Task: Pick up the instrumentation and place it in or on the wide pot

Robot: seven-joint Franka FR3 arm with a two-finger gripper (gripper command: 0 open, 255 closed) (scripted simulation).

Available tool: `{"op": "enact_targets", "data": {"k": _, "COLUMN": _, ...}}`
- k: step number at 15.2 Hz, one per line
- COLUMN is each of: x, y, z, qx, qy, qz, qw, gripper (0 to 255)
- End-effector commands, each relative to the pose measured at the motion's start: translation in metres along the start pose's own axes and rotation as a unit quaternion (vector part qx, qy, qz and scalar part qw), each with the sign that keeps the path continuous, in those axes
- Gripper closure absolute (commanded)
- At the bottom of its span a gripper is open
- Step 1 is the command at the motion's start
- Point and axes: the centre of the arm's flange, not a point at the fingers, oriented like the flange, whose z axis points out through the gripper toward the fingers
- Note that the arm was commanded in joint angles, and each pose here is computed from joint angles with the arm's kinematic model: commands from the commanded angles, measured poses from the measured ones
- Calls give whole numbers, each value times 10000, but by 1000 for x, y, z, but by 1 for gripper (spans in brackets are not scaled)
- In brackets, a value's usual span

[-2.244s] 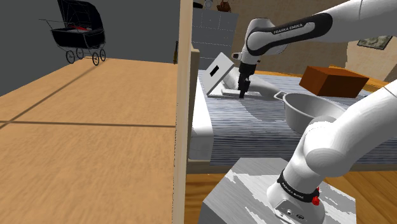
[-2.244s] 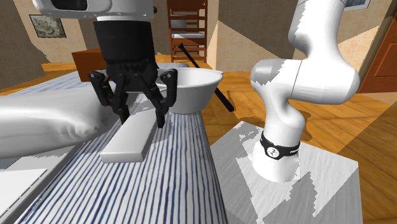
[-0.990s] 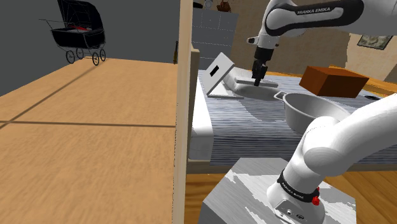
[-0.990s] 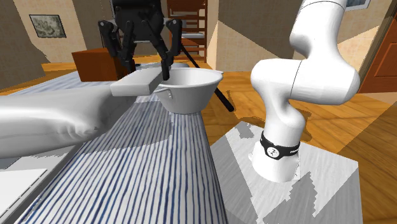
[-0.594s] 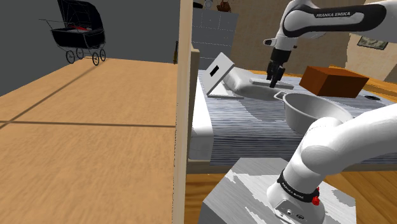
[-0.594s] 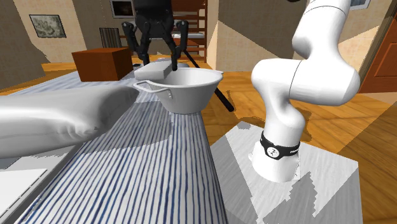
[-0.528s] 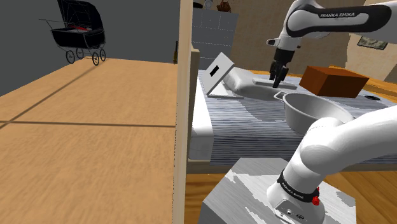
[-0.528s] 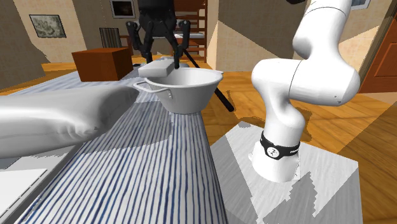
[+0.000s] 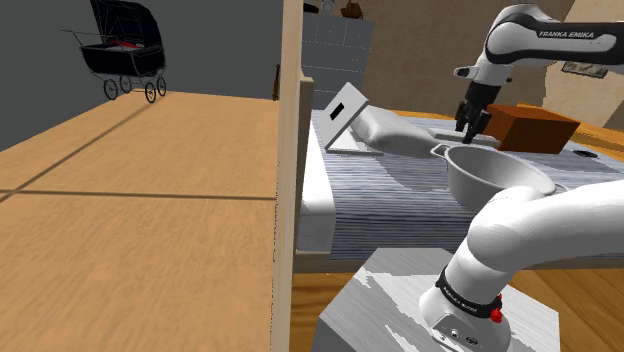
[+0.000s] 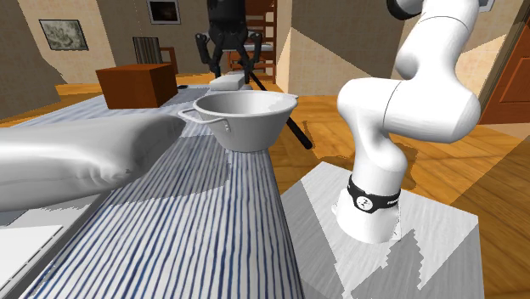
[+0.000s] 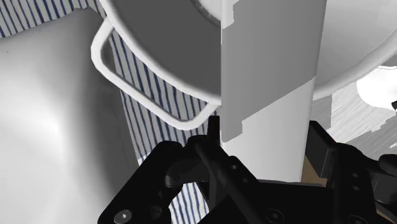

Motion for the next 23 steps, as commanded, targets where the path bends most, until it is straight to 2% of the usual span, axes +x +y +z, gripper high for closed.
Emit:
{"op": "enact_targets", "data": {"k": 1, "x": -30, "y": -1, "z": -1, "qx": 1, "qy": -2, "qz": -6, "qw": 10000, "gripper": 255}}
{"op": "enact_targets", "data": {"k": 10, "x": -141, "y": -6, "z": -1, "qx": 1, "qy": -2, "qz": -6, "qw": 10000, "gripper": 255}}
{"op": "enact_targets", "data": {"k": 23, "x": -141, "y": -5, "z": 70, "qx": 1, "qy": -2, "qz": -6, "qw": 10000, "gripper": 255}}
